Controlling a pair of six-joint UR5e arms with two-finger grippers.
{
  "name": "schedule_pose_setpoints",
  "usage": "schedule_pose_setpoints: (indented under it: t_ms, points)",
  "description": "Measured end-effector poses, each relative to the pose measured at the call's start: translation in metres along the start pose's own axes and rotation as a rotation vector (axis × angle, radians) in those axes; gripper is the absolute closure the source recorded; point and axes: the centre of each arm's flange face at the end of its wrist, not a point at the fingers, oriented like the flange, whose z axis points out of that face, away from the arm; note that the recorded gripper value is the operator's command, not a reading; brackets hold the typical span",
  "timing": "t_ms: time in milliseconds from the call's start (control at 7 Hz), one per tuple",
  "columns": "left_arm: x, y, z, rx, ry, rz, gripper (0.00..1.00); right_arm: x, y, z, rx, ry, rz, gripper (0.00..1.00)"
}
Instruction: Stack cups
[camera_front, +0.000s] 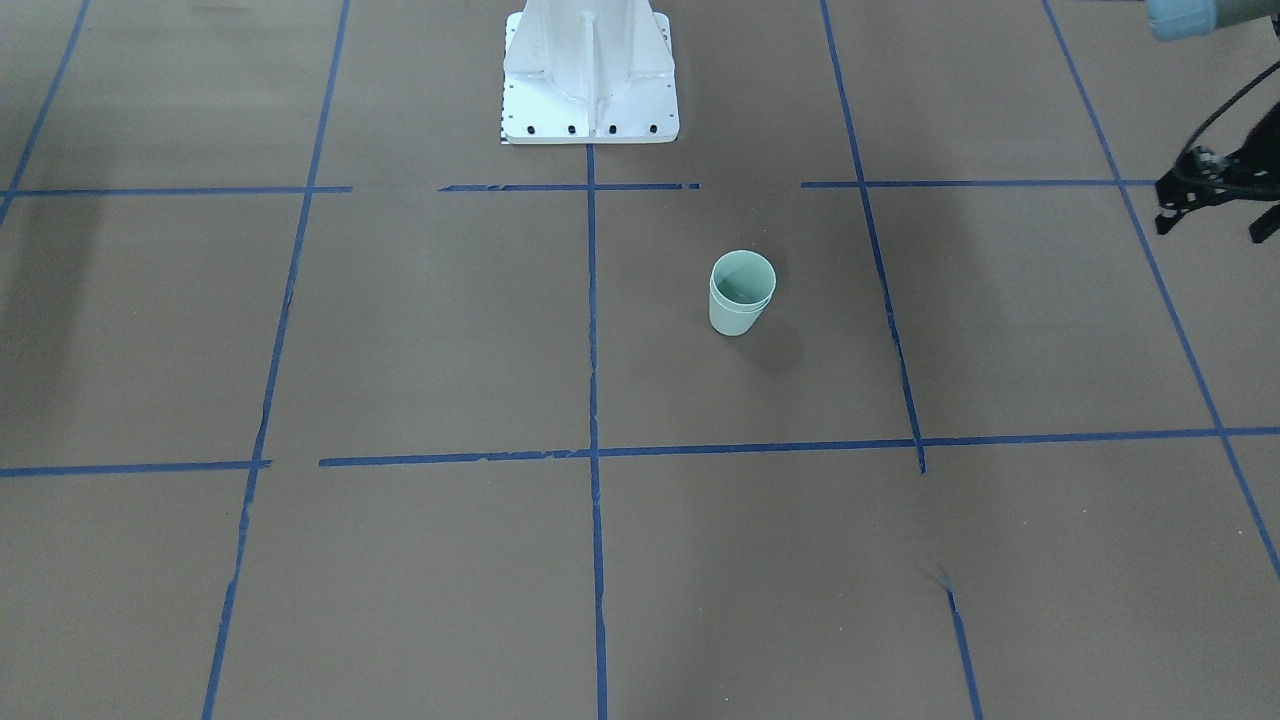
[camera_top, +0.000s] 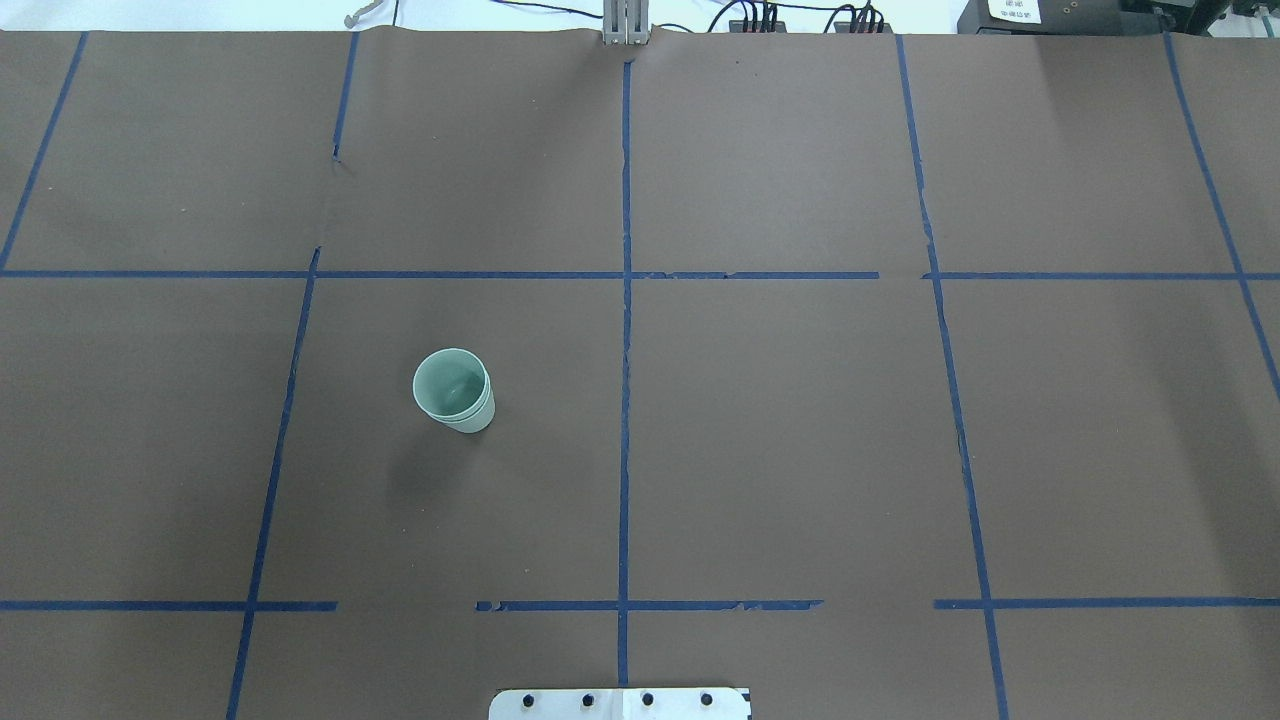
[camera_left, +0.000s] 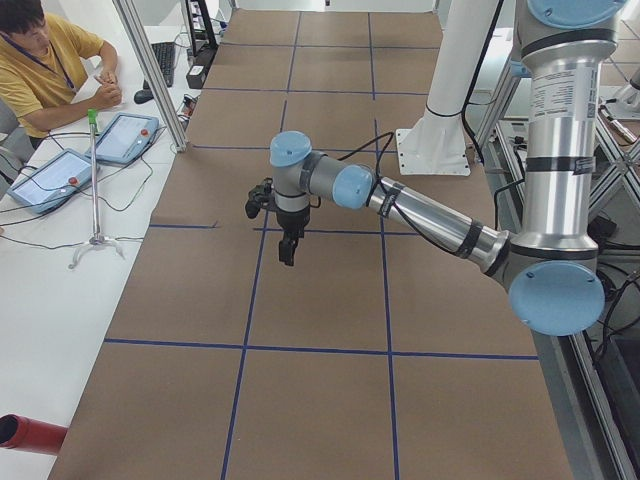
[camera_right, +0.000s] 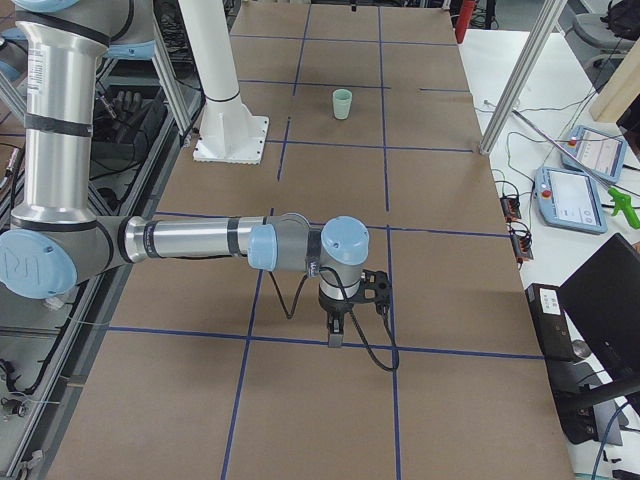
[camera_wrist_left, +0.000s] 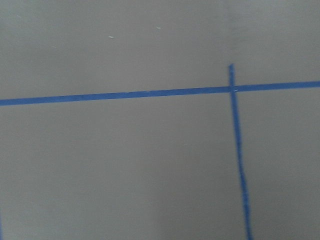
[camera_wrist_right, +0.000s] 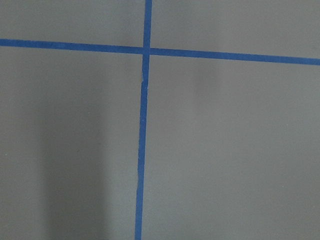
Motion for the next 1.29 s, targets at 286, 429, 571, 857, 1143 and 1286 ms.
schedule_pose_setpoints:
  t_ms: [286, 429, 571, 857, 1143, 1286]
  points:
    - [-0.095, 0.055, 0.025, -0.024, 0.005, -0.038, 0.00, 0.000, 0.000, 0.000, 0.000, 0.000, 0.000, 0.00]
    - [-0.111, 0.080, 0.034, -0.007, 0.029, -0.048, 0.00, 0.000, 0.000, 0.000, 0.000, 0.000, 0.000, 0.00]
    - [-0.115, 0.091, 0.039, 0.006, 0.058, -0.054, 0.00, 0.000, 0.000, 0.000, 0.000, 0.000, 0.000, 0.00]
    - [-0.119, 0.097, 0.045, 0.006, 0.077, -0.059, 0.00, 0.000, 0.000, 0.000, 0.000, 0.000, 0.000, 0.00]
    - [-0.122, 0.098, 0.049, 0.005, 0.079, -0.055, 0.00, 0.000, 0.000, 0.000, 0.000, 0.000, 0.000, 0.00]
    - [-0.123, 0.099, 0.049, 0.004, 0.079, -0.055, 0.00, 0.000, 0.000, 0.000, 0.000, 0.000, 0.001, 0.00]
